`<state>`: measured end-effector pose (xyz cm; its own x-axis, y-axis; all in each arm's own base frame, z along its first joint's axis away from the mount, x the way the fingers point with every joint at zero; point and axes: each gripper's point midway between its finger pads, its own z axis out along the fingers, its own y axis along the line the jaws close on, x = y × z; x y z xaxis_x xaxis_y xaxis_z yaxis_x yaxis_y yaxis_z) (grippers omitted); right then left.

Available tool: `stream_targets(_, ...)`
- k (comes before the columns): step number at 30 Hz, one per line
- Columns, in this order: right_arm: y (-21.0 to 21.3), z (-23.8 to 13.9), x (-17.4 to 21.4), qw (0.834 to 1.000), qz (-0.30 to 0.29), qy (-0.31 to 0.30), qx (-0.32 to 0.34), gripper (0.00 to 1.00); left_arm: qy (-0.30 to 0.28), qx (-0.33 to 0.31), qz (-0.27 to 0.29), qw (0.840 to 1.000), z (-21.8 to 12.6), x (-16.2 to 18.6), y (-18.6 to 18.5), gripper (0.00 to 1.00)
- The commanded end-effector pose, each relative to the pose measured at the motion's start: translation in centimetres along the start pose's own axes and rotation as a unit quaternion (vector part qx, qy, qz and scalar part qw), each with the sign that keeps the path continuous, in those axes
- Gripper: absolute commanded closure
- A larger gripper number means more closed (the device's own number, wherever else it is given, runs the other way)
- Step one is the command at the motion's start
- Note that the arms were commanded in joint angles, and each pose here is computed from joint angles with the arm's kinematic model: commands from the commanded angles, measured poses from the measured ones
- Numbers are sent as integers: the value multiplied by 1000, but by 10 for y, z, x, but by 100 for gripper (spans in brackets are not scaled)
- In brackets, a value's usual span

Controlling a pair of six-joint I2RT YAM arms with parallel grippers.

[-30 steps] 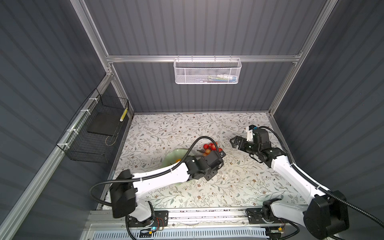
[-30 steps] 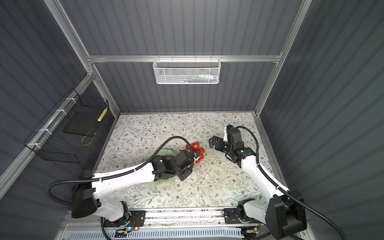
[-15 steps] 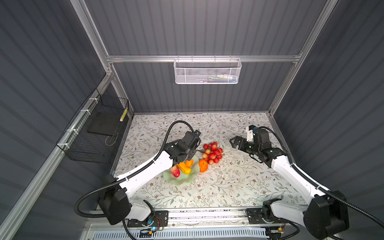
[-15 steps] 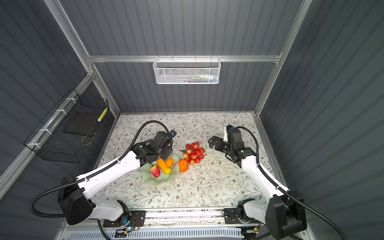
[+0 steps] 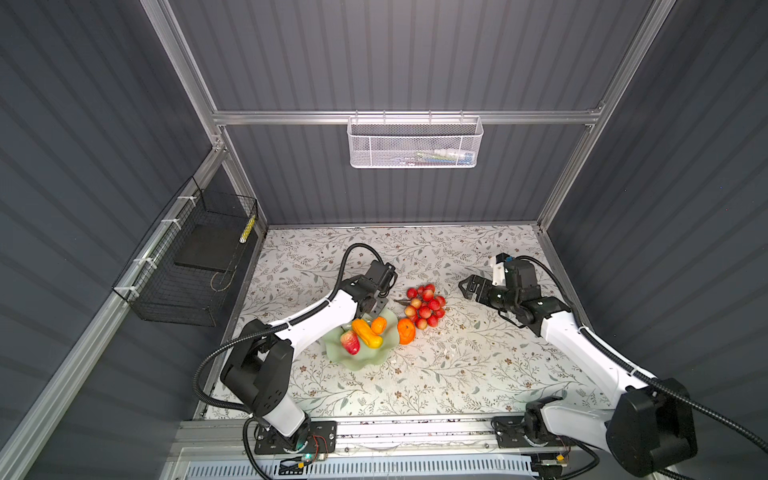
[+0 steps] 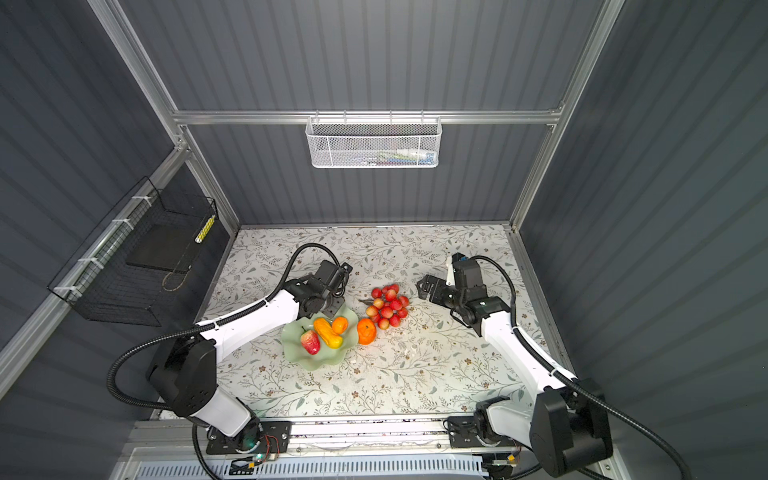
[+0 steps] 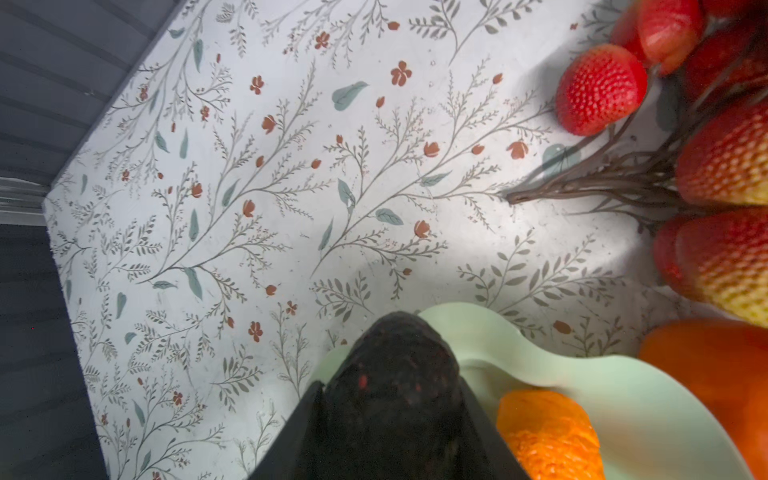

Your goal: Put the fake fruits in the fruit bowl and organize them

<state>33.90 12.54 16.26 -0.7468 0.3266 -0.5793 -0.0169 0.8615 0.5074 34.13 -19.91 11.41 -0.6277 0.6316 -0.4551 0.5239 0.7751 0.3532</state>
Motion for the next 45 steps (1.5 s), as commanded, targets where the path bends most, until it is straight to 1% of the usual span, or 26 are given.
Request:
stream_targets(1,0,2,-1,1000,-3,1,-2,1,3,24,0,1000,3,7,-9,62)
stream_targets(5,0,3,0,1000,-3,2,-3,1,10,28,-5,1000,7,16,-13,57)
stream_targets(8,5,5,3,1000,-12,15,-18,1,16,15,-9,1000,10,19,-10,46)
stream_targets(9,7,6,5,999,-17,25,-20,1,13,11,-13,1000,9,17,-8,40)
stream_targets(11,9,7,10,999,-27,44,-12,1,-2,0,-24,1000,3,11,-2,29)
stream_targets(13,12,8,18,997,-34,62,-4,1,-23,-9,-37,999,-5,2,5,25)
stream_targets(16,23,12,39,996,-34,87,-10,2,-57,-43,-67,995,-21,-10,23,18)
stream_targets(20,61,23,77,990,-35,128,-36,3,-110,-107,-123,981,-52,-24,57,11)
stream_targets(23,90,36,103,987,-28,153,-47,3,-161,-143,-171,961,-84,-28,81,6)
stream_targets(25,103,44,113,985,-20,163,-51,2,-193,-153,-196,949,-104,-26,92,2)
stream_targets(29,117,59,125,984,8,173,-52,2,-235,-165,-236,928,-138,-11,108,0)
stream_targets(34,122,75,133,981,46,181,-54,4,-254,-173,-270,912,-162,16,119,0)
stream_targets(41,130,95,152,972,82,215,-51,5,-265,-180,-297,900,-178,48,125,0)
stream_targets(45,132,100,165,967,100,230,-42,6,-271,-179,-300,897,-184,55,127,0)
